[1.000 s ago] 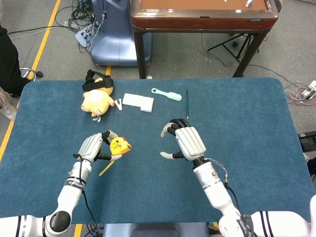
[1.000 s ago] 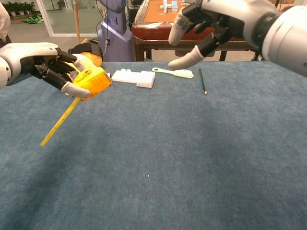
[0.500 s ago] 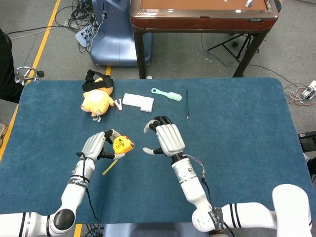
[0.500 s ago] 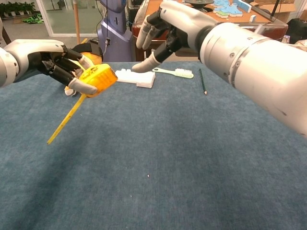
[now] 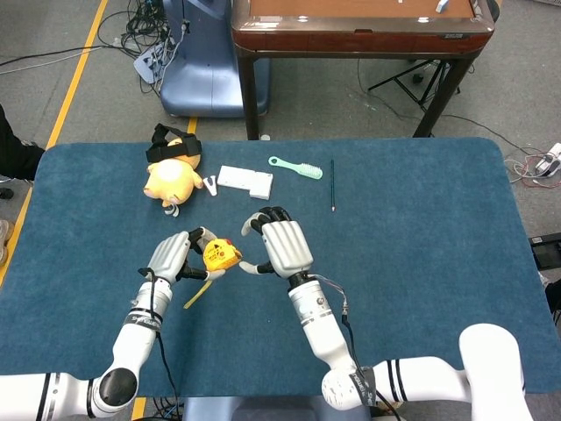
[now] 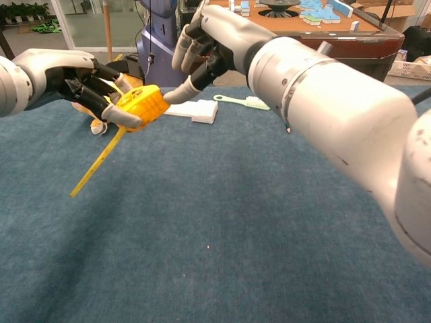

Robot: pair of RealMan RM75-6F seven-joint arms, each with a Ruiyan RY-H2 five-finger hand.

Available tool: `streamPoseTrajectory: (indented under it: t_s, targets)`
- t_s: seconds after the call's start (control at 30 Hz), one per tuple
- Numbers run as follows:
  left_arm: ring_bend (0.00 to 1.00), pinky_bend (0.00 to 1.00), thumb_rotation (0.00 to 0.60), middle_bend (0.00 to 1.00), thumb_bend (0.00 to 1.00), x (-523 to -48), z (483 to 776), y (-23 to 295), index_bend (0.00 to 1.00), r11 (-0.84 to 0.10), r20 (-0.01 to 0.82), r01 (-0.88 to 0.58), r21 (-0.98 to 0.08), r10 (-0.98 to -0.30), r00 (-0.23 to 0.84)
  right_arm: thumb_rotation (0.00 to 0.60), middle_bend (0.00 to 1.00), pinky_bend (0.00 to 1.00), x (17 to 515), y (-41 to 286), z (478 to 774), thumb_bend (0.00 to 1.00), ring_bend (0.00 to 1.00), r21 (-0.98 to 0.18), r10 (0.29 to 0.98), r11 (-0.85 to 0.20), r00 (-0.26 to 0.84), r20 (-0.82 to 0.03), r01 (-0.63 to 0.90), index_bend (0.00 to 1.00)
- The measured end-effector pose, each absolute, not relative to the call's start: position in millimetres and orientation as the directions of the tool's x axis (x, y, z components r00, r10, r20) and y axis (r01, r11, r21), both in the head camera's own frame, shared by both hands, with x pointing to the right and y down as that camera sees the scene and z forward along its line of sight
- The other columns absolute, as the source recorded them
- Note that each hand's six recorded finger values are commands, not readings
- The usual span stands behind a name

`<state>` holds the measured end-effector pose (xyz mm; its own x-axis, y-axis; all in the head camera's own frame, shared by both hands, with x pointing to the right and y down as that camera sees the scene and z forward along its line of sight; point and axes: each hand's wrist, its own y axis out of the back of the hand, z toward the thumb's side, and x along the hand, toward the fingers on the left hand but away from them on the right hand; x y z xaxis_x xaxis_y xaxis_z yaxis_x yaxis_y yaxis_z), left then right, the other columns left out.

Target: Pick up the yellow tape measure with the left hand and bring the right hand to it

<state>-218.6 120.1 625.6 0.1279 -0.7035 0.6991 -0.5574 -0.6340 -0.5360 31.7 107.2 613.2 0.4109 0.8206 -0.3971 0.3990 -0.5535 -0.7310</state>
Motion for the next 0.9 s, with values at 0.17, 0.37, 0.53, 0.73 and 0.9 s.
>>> streamPoseTrajectory:
  t_s: [0.17,0.37,0.53,0.73,0.9]
  targets:
    - [0.4,0.27,0.6,0.51,0.13,-218.7,625.0,120.0,0.48,-0.635,0.701,-0.559,-0.533,-0.701,0.129,0.6,0.36,0.14,26.8,107.2,614.5,0.11,0.19,-0.734,0.822,-0.551,0.411,-0.395,0.396,0.43]
    - [0.4,0.27,0.6,0.51,0.13,-217.4,624.0,120.5,0.48,-0.637,0.7,-0.56,-0.529,-0.701,0.137,0.6,0.36,0.14,24.7,106.1,617.3,0.11,0.19,-0.738,0.825,-0.547,0.405,-0.395,0.395,0.43]
    - [0.4,0.27,0.6,0.51,0.13,-216.0,623.5,120.7,0.48,-0.641,0.7,-0.558,-0.528,-0.7,0.142,0.6,0.36,0.14,23.3,104.9,619.4,0.11,0.19,-0.734,0.825,-0.549,0.4,-0.399,0.4,0.43]
    - [0.4,0.27,0.6,0.51,0.13,-216.2,624.0,121.4,0.48,-0.644,0.701,-0.554,-0.528,-0.699,0.144,0.6,0.36,0.14,23.3,102.4,619.9,0.14,0.2,-0.733,0.829,-0.545,0.393,-0.399,0.406,0.43]
    - [0.4,0.27,0.6,0.51,0.13,-219.6,624.9,121.4,0.48,-0.642,0.703,-0.555,-0.528,-0.698,0.138,0.6,0.36,0.14,24.7,100.4,621.2,0.21,0.2,-0.732,0.829,-0.547,0.387,-0.404,0.407,0.43]
